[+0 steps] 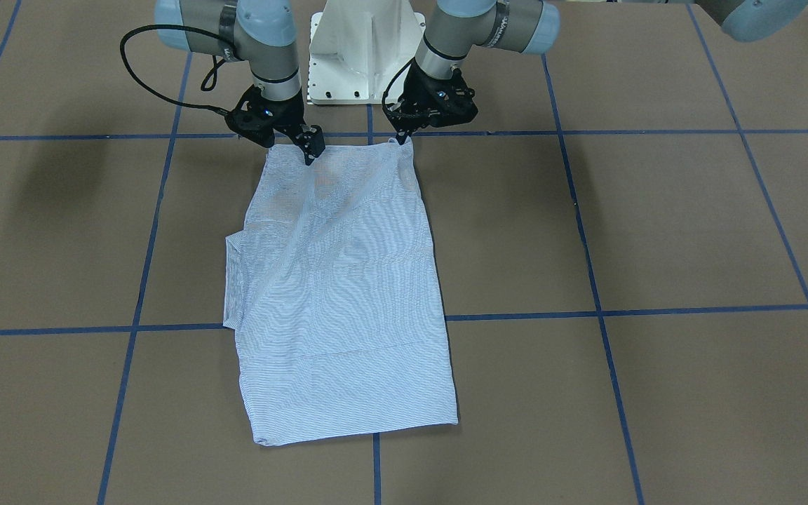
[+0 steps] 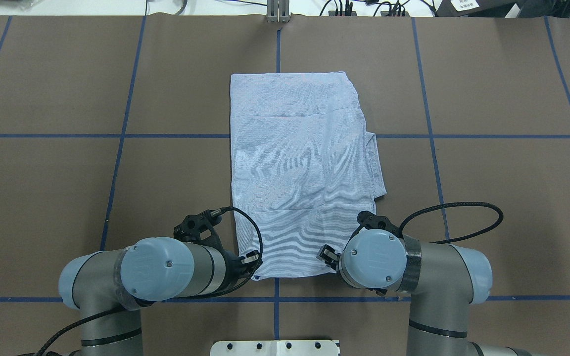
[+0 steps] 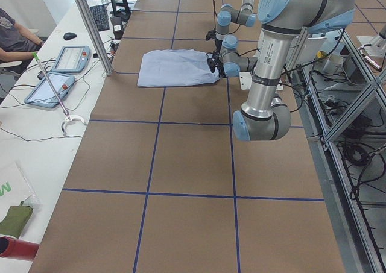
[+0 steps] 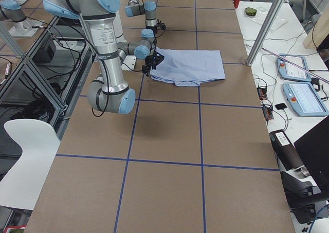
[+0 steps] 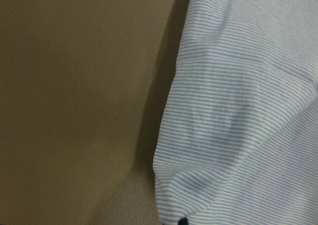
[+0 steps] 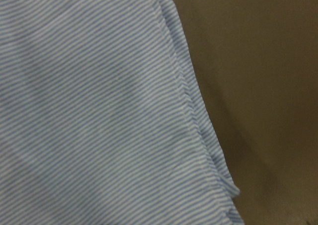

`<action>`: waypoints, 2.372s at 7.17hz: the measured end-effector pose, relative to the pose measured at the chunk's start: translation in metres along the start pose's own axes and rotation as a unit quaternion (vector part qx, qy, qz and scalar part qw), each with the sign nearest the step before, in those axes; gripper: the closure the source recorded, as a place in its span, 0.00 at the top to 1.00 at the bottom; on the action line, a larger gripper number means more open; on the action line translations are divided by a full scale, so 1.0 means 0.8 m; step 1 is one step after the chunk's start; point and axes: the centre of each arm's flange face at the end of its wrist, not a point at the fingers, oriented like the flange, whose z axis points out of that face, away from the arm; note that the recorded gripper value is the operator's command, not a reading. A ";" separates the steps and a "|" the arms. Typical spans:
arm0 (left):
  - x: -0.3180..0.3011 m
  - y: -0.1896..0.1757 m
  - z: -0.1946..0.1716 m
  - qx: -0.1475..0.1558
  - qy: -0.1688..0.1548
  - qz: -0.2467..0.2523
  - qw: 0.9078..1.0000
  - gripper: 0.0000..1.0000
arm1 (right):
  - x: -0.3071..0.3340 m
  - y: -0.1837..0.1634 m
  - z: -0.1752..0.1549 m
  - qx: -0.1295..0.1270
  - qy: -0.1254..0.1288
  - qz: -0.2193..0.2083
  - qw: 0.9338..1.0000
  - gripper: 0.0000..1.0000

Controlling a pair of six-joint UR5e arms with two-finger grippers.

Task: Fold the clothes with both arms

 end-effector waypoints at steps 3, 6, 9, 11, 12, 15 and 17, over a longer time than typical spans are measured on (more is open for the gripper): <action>0.000 0.000 0.000 0.000 0.000 0.000 1.000 0.00 | 0.002 -0.001 0.001 0.000 0.002 0.001 1.000 0.77; -0.001 0.001 0.001 0.000 -0.001 0.000 1.000 0.00 | 0.004 -0.002 0.002 -0.001 0.003 0.001 1.000 0.85; -0.001 0.001 0.001 0.001 -0.001 0.000 1.000 0.00 | 0.006 -0.001 0.005 0.000 0.009 0.001 1.000 0.86; -0.001 0.000 0.002 0.002 -0.001 -0.001 1.000 0.00 | 0.008 0.003 0.006 0.000 0.014 -0.001 1.000 0.78; -0.001 0.001 0.003 0.002 -0.001 -0.001 1.000 0.00 | 0.008 0.004 0.008 0.000 0.015 -0.001 1.000 0.70; -0.002 0.002 0.005 0.002 -0.003 -0.002 1.000 0.00 | 0.007 0.005 0.009 0.000 0.016 0.000 1.000 0.12; -0.003 0.002 0.006 0.002 -0.004 -0.002 1.000 0.00 | 0.007 0.006 0.008 -0.001 0.015 0.001 1.000 0.00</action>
